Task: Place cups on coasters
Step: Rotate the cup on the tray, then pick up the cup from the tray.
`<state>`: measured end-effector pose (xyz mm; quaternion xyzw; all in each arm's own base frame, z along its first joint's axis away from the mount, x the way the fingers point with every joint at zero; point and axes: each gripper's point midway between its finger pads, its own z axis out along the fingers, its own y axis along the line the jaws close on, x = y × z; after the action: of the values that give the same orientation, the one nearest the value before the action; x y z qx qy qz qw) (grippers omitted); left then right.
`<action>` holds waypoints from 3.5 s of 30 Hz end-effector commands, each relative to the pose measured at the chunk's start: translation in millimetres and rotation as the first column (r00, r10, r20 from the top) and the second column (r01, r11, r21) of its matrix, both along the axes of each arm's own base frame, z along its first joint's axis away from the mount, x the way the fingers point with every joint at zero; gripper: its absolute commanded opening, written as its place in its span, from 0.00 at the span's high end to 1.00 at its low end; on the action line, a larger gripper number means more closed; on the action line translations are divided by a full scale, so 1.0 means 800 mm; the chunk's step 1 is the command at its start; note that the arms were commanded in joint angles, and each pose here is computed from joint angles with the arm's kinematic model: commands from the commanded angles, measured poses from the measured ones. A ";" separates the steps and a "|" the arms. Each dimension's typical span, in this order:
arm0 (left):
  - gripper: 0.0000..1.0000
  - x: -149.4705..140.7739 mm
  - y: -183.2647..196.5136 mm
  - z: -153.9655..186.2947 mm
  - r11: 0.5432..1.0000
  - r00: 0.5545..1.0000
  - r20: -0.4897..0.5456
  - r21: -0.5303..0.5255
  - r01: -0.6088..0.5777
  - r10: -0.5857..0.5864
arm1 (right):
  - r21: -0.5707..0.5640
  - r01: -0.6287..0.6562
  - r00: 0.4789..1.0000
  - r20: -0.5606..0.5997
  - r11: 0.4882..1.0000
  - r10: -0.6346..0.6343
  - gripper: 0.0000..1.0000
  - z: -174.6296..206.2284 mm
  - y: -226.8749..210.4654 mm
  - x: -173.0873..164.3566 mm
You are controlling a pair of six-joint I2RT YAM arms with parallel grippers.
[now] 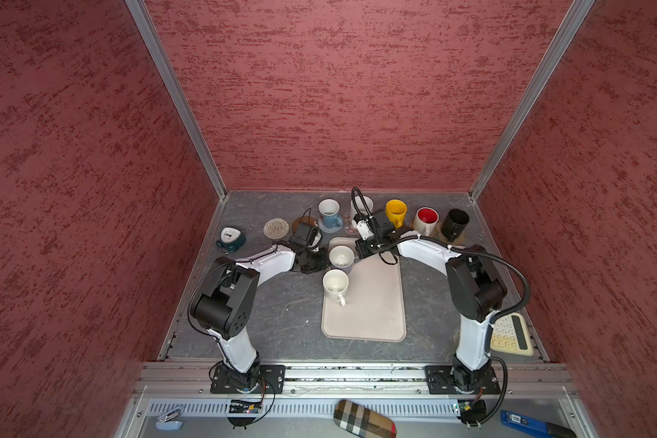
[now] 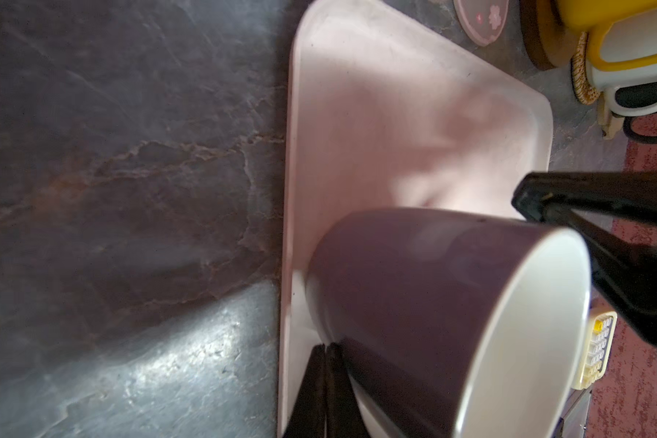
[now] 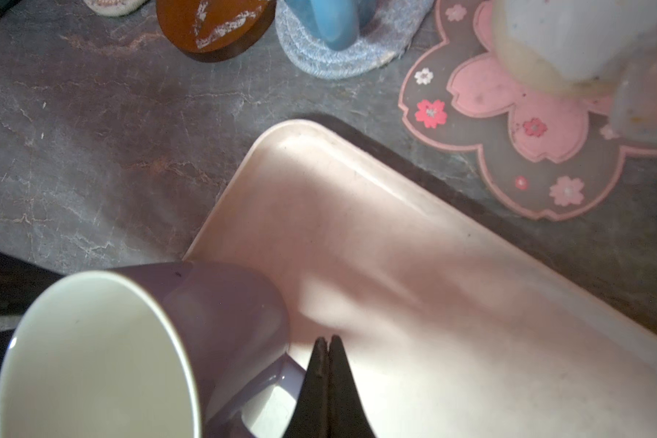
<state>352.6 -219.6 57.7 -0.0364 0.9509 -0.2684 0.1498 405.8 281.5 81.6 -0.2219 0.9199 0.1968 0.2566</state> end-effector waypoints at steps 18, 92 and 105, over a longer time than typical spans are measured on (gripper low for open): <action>0.94 0.047 -0.045 -0.002 0.999 0.999 0.025 -0.026 0.024 -0.023 | 0.150 0.058 0.998 -0.020 0.987 -0.056 1.00 0.028 -0.017 -0.071; 0.36 -0.185 -0.075 0.057 0.907 0.993 -0.008 0.408 -0.108 0.121 | 0.369 0.474 0.812 0.168 0.799 -0.559 0.13 0.134 -0.186 -0.110; 0.56 -0.179 -0.059 0.024 0.874 0.991 -0.028 0.475 -0.103 0.132 | 0.378 0.461 0.821 0.160 0.803 -0.548 0.13 0.132 -0.183 -0.114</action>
<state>207.5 -271.0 78.7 -0.0655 0.9880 -0.0226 0.1379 312.9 136.2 179.4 0.0462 0.8689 0.2255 0.4382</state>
